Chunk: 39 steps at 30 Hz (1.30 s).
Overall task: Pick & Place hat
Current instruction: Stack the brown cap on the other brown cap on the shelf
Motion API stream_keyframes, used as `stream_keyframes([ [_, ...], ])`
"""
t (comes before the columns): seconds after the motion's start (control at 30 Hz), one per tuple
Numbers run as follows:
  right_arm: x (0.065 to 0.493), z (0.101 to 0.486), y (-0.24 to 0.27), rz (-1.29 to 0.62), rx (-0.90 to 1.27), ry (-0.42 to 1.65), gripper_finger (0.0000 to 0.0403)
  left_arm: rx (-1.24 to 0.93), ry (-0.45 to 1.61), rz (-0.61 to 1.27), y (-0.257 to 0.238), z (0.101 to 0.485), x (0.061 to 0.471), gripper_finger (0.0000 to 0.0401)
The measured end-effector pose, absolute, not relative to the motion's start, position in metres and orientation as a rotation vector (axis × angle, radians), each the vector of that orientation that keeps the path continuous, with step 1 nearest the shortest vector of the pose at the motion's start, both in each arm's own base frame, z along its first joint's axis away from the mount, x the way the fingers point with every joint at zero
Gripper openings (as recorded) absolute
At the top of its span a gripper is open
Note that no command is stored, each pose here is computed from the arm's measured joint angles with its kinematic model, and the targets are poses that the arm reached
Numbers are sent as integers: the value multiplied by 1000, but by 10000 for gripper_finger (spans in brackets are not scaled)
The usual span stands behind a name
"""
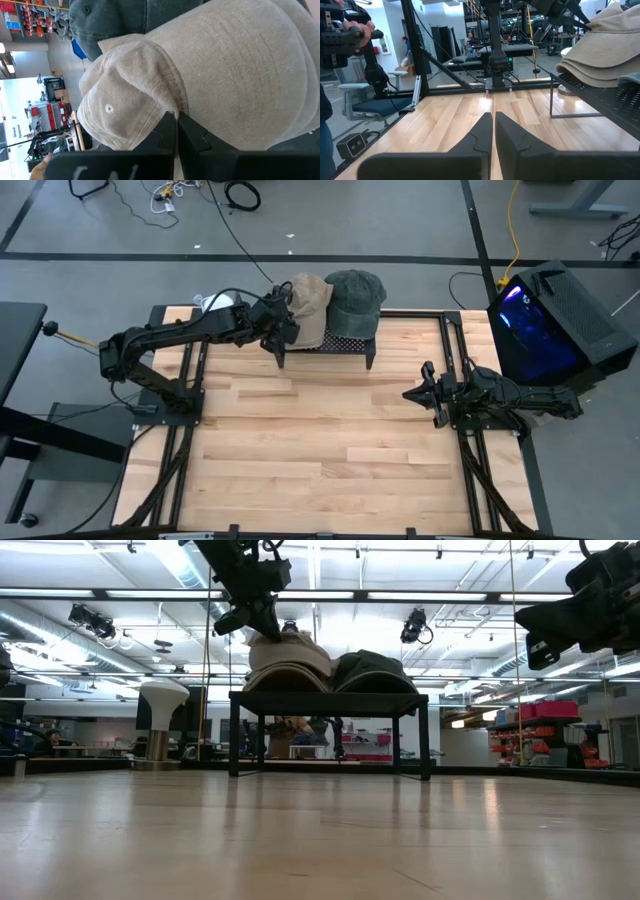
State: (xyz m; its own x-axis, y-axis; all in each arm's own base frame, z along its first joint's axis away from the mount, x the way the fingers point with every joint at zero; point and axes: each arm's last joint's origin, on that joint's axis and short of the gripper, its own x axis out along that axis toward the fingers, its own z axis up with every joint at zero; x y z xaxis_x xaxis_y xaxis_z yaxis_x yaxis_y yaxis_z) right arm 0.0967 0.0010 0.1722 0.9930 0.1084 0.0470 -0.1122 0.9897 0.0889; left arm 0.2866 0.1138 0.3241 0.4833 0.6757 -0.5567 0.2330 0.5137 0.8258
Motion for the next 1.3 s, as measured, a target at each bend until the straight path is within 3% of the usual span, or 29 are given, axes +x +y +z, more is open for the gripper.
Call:
stream_keyframes([
  [0.6,97,172,1,110,92,-42,25,1039,1086,360,114,324,286,28],
  [1.3,97,172,1,110,92,-42,25,963,1025,340,108,324,289,184],
])
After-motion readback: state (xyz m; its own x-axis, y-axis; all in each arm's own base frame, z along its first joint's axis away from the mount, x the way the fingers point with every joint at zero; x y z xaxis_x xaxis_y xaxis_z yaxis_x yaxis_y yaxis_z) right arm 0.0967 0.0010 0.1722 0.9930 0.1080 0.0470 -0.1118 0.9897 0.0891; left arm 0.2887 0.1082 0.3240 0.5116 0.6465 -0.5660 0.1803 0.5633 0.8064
